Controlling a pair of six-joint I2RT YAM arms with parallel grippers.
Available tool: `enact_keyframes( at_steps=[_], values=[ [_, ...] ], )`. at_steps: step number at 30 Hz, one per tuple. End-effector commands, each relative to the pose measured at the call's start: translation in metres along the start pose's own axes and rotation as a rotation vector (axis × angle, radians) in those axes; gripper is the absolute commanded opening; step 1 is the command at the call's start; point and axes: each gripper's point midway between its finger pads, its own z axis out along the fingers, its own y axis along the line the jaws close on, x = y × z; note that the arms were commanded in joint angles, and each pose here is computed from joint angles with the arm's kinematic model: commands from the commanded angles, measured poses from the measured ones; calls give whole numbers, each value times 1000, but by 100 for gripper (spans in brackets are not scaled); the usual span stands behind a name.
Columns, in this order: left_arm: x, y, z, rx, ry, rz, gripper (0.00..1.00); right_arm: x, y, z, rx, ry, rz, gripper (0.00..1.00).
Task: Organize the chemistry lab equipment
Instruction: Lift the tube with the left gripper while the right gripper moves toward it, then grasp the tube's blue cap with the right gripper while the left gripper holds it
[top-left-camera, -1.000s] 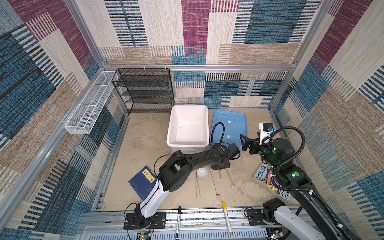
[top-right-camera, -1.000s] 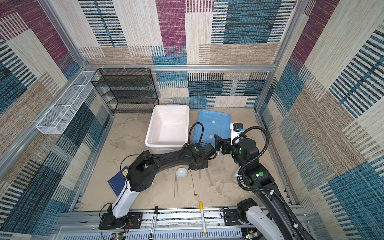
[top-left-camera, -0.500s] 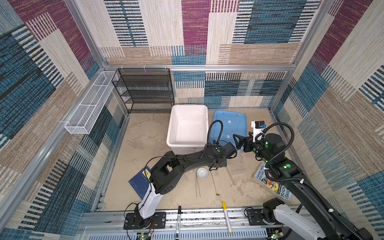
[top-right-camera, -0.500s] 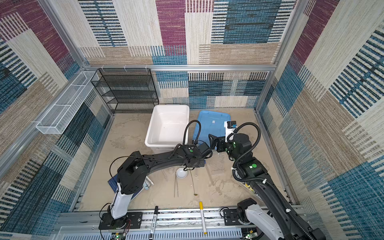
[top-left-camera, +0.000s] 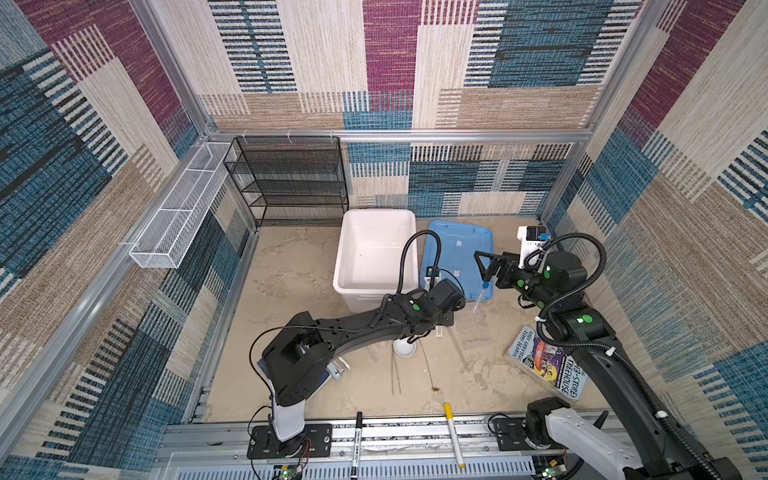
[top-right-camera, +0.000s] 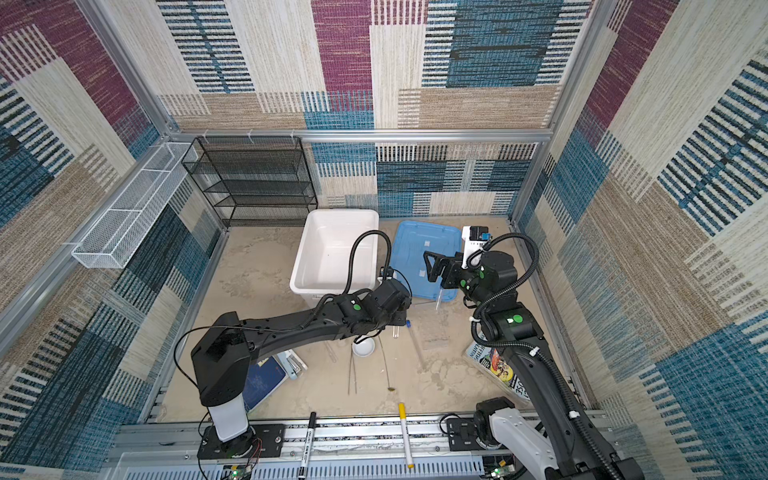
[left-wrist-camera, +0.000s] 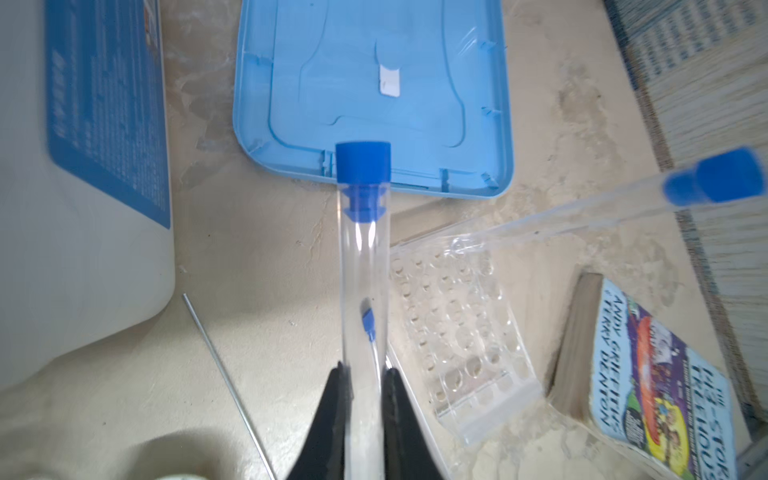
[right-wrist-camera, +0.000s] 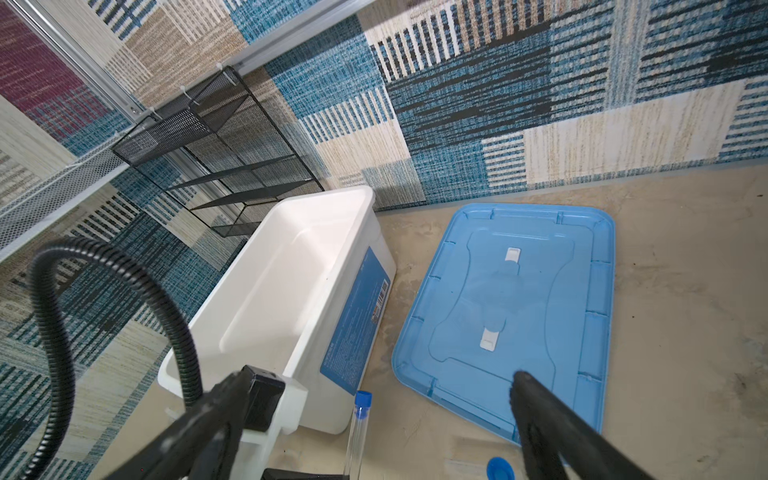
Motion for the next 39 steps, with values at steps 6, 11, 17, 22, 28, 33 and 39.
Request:
enact_keyframes(
  at_steps=[6, 11, 17, 22, 28, 33, 39],
  values=[
    [-51, -35, -54, 255, -265, 84, 5, -15, 22, -2, -101, 84, -20, 99],
    [-56, -43, -76, 356, -363, 198, 5, -11, 49, 5, -259, 182, -34, 100],
    [-54, -43, -90, 395, -411, 276, 6, 0, 68, 17, -377, 284, -35, 100],
    [-55, -34, -92, 360, -428, 286, 6, 14, 77, 31, -342, 321, -75, 97],
    [-58, -34, -97, 369, -442, 269, 6, 24, 85, 39, -347, 318, -72, 89],
    [-59, -30, -95, 351, -448, 249, 6, 35, 88, 42, -376, 357, -33, 77],
    [-56, -31, -94, 364, -438, 239, 6, 47, 92, 41, -417, 384, 6, 63]
  ],
)
